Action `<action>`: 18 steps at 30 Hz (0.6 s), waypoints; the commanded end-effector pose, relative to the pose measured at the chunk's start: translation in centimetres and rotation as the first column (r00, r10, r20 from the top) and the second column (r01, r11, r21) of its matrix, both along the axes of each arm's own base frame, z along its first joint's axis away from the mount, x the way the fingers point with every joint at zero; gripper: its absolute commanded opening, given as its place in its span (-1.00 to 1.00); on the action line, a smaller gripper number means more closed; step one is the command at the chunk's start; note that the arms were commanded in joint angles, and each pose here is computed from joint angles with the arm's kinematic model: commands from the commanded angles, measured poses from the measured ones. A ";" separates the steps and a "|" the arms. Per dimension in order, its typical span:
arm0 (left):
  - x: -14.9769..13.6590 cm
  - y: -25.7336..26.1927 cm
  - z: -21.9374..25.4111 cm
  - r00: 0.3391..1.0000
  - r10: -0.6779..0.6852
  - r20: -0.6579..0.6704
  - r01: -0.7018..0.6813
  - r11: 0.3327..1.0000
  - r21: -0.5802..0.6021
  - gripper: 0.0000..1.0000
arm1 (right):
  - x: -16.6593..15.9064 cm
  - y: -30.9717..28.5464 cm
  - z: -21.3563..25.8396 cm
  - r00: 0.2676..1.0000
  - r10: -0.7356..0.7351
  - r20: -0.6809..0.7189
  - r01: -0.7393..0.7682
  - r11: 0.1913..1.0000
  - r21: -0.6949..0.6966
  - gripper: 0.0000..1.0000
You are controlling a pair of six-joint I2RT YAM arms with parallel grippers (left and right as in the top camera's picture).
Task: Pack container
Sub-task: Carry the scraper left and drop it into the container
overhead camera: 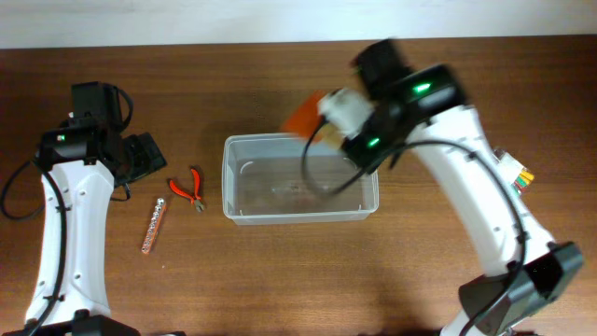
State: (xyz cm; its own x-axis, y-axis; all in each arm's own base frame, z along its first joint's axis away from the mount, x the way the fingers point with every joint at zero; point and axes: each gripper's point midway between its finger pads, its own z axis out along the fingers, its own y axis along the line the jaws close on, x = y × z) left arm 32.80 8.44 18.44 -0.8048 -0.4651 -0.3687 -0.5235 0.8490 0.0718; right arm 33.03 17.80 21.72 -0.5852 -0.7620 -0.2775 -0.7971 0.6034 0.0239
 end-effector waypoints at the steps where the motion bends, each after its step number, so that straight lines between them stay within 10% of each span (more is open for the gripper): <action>1: 0.0 0.0 0.2 1.000 -0.013 0.004 0.013 1.000 0.002 0.99 | -1.4 2.6 -1.3 0.943 0.330 0.040 -0.325 0.940 -0.109 -0.92; 18: 0.0 0.0 0.2 1.000 -0.013 0.004 0.013 1.000 0.002 0.99 | 0.9 4.0 -15.4 0.905 0.417 -0.083 -0.425 0.890 -0.166 -0.92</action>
